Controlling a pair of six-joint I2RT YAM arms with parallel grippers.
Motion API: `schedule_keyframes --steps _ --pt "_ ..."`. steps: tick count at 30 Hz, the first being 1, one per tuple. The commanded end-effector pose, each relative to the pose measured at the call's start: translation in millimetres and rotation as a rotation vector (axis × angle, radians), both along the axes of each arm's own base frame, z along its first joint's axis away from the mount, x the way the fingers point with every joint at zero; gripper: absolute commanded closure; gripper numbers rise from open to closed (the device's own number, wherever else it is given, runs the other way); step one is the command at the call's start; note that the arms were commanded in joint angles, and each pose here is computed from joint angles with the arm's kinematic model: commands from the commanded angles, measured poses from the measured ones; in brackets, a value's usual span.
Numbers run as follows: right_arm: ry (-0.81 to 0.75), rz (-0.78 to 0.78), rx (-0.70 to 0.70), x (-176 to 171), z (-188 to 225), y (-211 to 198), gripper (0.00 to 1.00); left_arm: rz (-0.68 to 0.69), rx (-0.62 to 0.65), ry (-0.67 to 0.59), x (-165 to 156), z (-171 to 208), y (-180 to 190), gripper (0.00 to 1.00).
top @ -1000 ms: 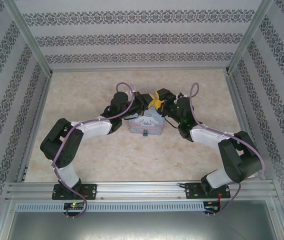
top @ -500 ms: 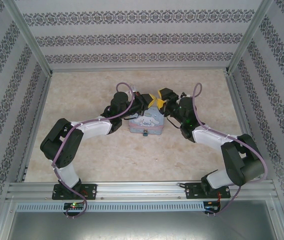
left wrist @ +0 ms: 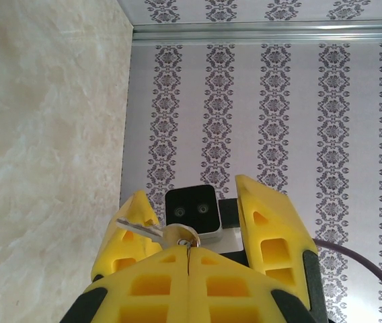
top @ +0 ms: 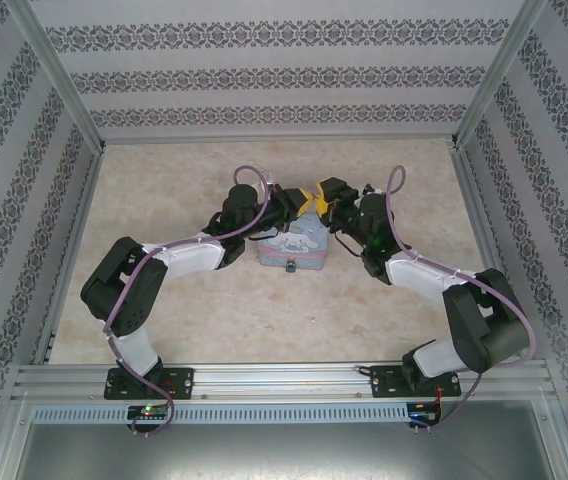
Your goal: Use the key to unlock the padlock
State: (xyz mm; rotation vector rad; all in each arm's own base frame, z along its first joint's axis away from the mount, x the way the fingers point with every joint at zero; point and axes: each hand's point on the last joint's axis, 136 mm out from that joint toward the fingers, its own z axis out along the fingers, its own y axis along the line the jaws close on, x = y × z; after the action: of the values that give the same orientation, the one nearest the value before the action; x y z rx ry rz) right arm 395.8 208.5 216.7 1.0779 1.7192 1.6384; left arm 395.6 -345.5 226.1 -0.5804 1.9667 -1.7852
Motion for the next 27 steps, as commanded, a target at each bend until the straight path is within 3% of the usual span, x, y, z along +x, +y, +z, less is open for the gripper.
schedule_keyframes --steps 1,8,16,23,24,27 --pt "-0.079 0.004 0.019 0.4 26.8 -2.1 0.54 -0.006 0.003 -0.022 -3.4 2.5 -5.2 1.00" --pt "-0.075 -0.002 0.018 4.4 24.7 -2.0 0.69 -0.008 0.000 -0.018 -4.0 2.6 -5.8 1.00" --pt "-0.074 0.004 0.018 5.8 22.9 -0.7 1.00 -0.008 0.000 -0.015 -4.1 2.3 -6.2 1.00" --pt "-0.068 0.007 0.013 4.6 19.4 -2.5 1.00 -0.004 -0.001 -0.018 -3.6 4.3 -5.9 1.00" --pt "-0.070 0.007 0.011 4.5 19.7 -2.8 1.00 0.000 0.003 -0.015 -3.9 3.6 -5.3 0.98" --pt "-0.072 0.003 0.001 4.7 19.5 -7.1 1.00 0.025 0.014 -0.016 -4.1 4.9 0.9 0.62"
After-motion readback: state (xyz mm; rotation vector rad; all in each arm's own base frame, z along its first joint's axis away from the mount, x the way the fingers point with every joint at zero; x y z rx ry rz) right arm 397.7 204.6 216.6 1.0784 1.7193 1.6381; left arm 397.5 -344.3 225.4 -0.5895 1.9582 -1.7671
